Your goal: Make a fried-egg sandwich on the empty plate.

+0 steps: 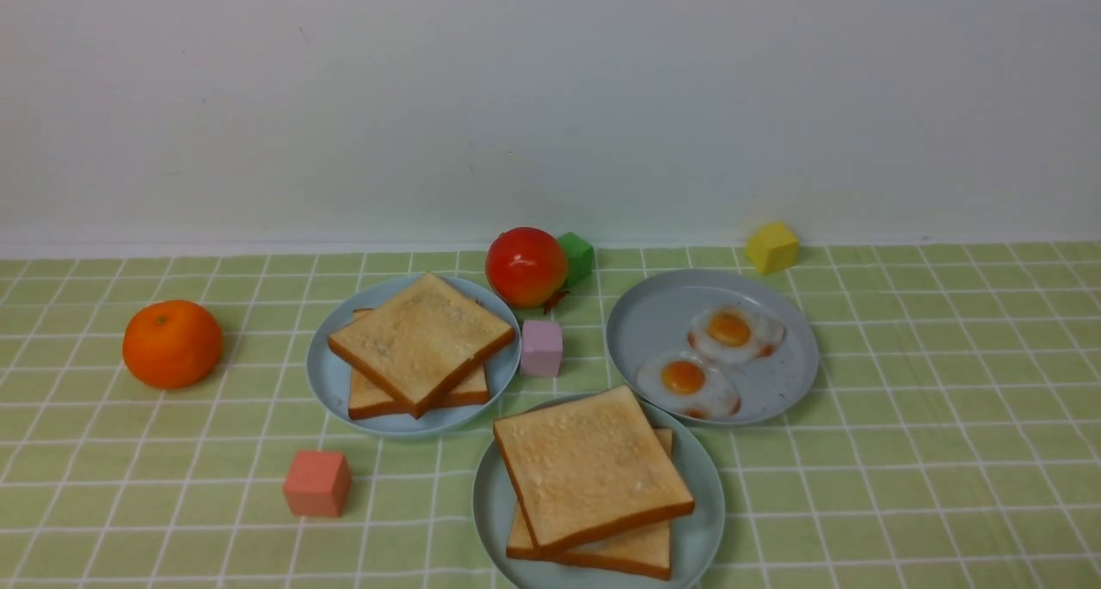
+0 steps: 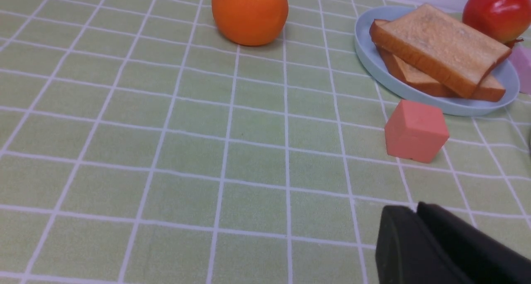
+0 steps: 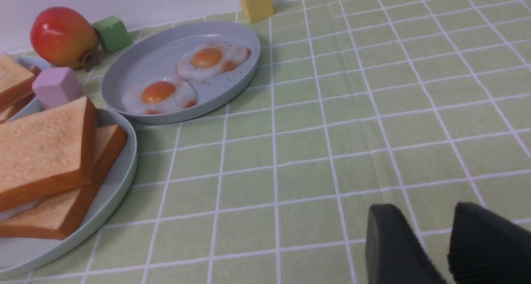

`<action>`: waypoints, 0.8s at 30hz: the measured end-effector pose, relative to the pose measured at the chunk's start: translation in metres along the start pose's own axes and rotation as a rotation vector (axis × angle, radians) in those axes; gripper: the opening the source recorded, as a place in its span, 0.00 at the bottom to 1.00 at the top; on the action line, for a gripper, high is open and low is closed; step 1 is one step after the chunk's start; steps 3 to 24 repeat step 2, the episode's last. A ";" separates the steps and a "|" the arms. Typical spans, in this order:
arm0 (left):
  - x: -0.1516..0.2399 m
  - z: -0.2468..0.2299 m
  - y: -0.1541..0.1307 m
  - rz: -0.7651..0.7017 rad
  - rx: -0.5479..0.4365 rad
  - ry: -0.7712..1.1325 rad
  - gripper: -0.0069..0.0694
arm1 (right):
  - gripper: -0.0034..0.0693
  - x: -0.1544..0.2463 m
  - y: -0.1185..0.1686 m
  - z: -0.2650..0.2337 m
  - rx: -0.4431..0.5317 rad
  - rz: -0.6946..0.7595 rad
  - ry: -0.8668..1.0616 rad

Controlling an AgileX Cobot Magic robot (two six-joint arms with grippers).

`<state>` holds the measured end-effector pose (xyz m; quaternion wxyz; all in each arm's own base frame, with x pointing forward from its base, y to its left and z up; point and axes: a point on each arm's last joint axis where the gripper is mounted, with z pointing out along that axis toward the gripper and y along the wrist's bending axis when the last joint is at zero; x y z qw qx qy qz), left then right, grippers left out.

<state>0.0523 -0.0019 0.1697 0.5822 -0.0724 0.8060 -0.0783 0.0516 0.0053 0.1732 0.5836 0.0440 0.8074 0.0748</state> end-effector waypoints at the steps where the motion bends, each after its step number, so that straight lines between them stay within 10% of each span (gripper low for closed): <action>1: 0.000 0.000 0.000 0.000 0.000 0.000 0.16 | 0.37 0.000 0.000 0.000 0.000 0.000 0.000; 24: 0.000 0.000 0.000 0.000 0.000 0.000 0.16 | 0.37 0.000 0.000 0.000 0.000 0.000 0.000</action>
